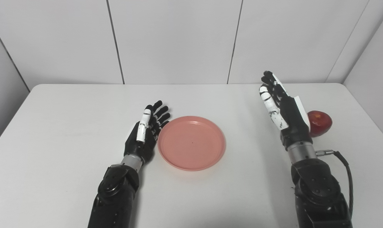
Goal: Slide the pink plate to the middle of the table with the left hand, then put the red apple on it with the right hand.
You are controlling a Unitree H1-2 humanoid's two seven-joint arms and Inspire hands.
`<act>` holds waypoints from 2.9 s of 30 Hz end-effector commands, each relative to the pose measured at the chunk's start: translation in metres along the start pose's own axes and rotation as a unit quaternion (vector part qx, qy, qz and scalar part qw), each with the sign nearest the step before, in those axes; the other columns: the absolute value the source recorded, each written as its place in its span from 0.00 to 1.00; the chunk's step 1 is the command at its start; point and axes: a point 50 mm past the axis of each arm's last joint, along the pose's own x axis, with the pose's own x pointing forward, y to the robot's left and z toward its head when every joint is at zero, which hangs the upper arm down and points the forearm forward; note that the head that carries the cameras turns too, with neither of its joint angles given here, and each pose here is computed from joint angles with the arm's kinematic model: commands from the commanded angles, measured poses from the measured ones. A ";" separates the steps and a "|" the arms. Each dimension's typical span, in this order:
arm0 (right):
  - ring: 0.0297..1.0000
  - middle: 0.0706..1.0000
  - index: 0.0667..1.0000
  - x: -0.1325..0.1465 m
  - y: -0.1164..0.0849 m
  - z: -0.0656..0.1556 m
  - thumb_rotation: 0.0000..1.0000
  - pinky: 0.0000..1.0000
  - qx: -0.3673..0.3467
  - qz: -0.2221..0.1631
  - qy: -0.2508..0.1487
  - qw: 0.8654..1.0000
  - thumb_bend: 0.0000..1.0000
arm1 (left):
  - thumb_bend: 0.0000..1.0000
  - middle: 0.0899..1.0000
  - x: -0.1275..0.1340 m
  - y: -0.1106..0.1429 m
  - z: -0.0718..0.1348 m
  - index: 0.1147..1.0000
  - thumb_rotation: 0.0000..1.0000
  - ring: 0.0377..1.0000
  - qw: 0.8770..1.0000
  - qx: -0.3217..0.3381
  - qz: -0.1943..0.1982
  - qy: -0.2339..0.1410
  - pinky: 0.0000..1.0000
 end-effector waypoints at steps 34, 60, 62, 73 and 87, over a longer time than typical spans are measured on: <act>0.92 0.94 0.99 0.008 -0.107 0.032 0.54 0.82 -0.284 -0.190 -0.021 0.939 1.00 | 0.37 0.92 0.003 0.058 -0.014 0.90 1.00 0.92 1.000 -0.019 0.006 0.013 0.94; 0.89 0.95 1.00 0.013 -0.130 -0.039 0.55 0.75 -0.322 -0.150 0.085 0.931 1.00 | 0.36 0.91 -0.001 0.059 -0.012 0.90 1.00 0.92 1.000 -0.026 0.008 0.011 0.94; 0.90 0.95 1.00 0.015 -0.129 -0.043 0.56 0.76 -0.321 -0.144 0.092 0.932 1.00 | 0.36 0.92 -0.001 0.060 -0.012 0.91 1.00 0.92 1.000 -0.025 0.004 0.008 0.95; 0.93 0.97 1.00 0.024 -0.132 -0.059 0.57 0.81 -0.317 -0.129 0.111 0.933 1.00 | 0.36 0.93 -0.003 0.061 -0.009 0.91 1.00 0.93 1.000 -0.025 0.004 0.010 0.95; 0.94 0.97 1.00 0.033 -0.134 -0.067 0.56 0.81 -0.311 -0.111 0.140 0.934 1.00 | 0.37 0.92 -0.004 0.065 -0.009 0.91 1.00 0.92 1.000 -0.019 0.001 0.009 0.94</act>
